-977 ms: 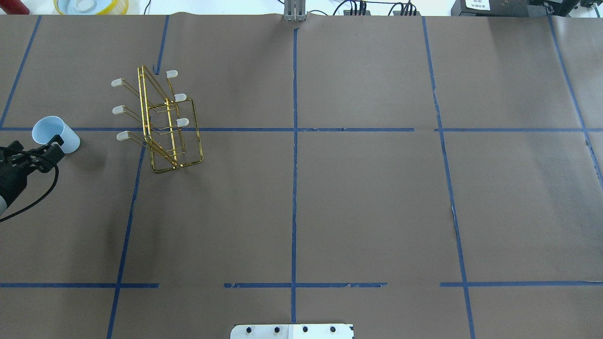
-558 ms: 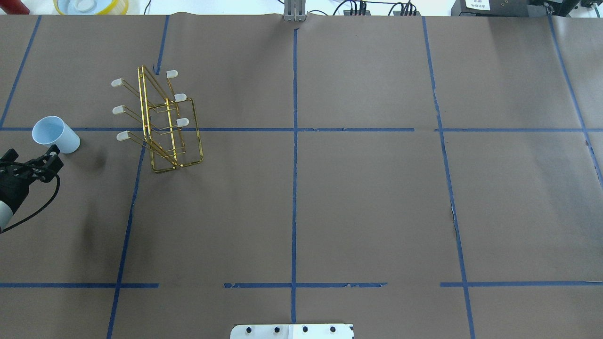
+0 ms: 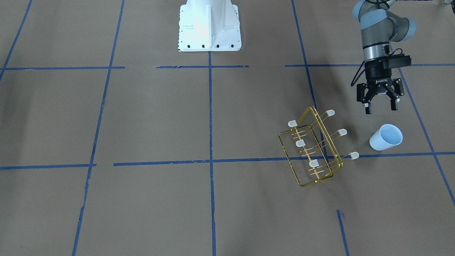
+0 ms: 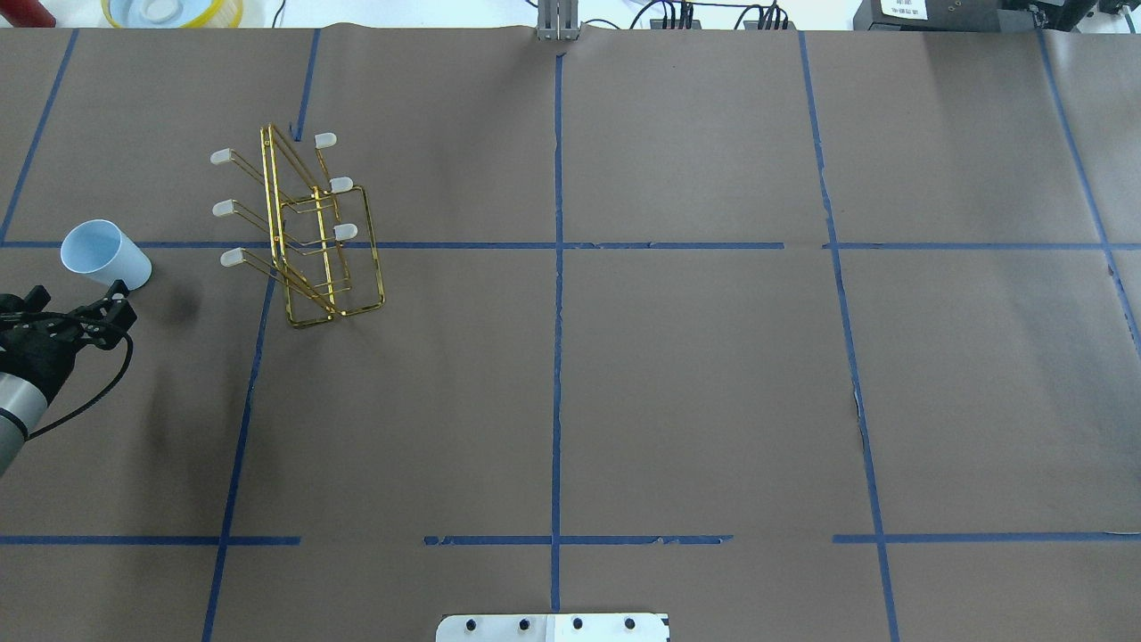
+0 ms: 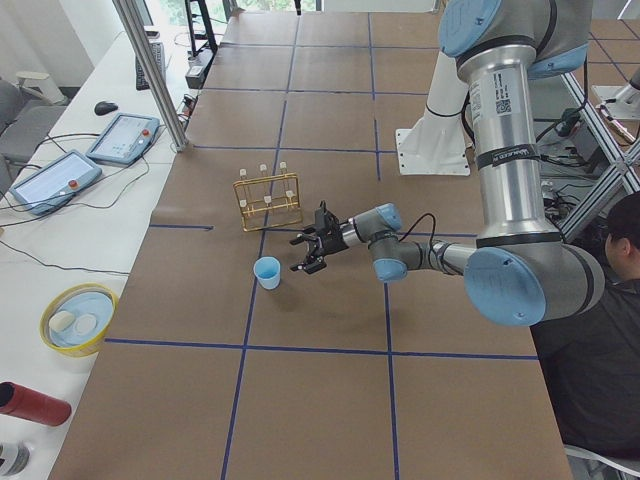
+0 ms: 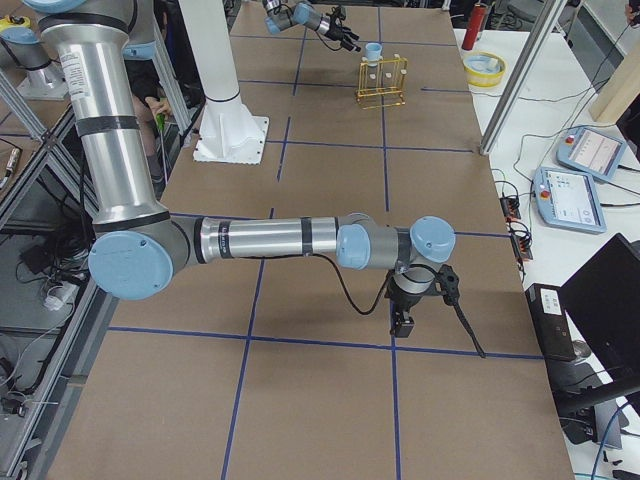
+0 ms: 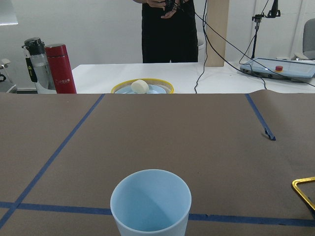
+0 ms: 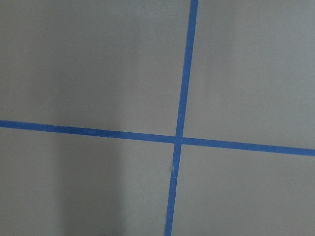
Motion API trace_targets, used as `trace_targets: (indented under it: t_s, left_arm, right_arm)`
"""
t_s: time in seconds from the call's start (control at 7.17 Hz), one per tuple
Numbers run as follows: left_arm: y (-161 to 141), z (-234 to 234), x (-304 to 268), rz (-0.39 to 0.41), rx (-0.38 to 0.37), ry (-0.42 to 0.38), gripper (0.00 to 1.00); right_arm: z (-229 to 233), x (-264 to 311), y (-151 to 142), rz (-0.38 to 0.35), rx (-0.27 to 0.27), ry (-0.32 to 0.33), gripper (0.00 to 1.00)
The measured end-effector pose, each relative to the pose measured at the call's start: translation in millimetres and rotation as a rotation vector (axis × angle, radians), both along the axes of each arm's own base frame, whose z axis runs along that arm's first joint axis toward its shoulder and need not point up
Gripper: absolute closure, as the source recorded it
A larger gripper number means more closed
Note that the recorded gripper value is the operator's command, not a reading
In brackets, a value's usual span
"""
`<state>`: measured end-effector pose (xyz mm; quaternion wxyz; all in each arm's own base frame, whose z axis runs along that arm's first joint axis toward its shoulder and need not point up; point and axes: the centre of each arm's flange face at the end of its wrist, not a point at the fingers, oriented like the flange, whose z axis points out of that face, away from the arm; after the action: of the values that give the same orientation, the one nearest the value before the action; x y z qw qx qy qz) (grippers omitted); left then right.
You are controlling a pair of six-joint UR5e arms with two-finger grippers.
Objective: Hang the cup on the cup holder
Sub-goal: 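Close the left gripper on the light-blue cup's side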
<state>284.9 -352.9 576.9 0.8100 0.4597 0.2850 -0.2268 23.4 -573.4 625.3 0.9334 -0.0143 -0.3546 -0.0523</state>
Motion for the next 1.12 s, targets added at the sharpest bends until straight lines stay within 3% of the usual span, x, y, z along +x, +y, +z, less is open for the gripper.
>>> trace_targets:
  t_s: [0.42, 1.12]
  left_arm:
    - [-2.0, 14.9, 9.8, 0.053, -0.021, 0.038, 0.02]
    - [-26.4, 38.3, -7.9, 0.096, -0.007, 0.007, 0.02]
  right_arm:
    - [0.0, 0.0, 0.0, 0.0, 0.0, 0.0, 0.0]
    - [0.0, 0.0, 0.0, 0.0, 0.0, 0.0, 0.0]
